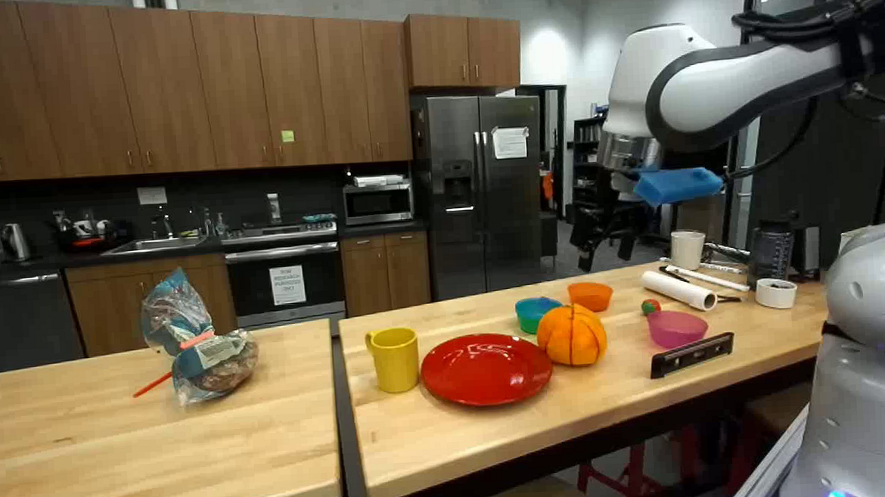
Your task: Pour the objects in the orange bowl into the green bowl.
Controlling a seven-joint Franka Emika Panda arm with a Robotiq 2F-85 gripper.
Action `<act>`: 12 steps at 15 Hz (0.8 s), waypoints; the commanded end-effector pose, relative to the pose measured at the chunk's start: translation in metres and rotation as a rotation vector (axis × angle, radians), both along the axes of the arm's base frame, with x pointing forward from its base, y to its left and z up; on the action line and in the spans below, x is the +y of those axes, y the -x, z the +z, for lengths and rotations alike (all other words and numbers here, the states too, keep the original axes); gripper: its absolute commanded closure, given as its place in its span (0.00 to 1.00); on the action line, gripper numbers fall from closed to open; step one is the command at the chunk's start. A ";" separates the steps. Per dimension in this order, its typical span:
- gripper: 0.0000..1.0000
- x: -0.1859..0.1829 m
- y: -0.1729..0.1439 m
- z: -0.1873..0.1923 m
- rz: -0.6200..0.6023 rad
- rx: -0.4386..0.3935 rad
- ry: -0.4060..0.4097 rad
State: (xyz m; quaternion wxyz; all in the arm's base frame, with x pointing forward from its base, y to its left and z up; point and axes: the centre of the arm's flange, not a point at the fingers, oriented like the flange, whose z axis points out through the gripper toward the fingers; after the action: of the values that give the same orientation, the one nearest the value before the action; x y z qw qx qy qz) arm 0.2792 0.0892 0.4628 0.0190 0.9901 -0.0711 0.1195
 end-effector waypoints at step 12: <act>0.00 -0.016 -0.021 -0.014 -0.023 0.032 -0.002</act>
State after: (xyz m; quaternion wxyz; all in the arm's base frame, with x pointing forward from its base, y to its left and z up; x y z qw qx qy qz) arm 0.2836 0.0855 0.4551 0.0209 0.9911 -0.0762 0.1070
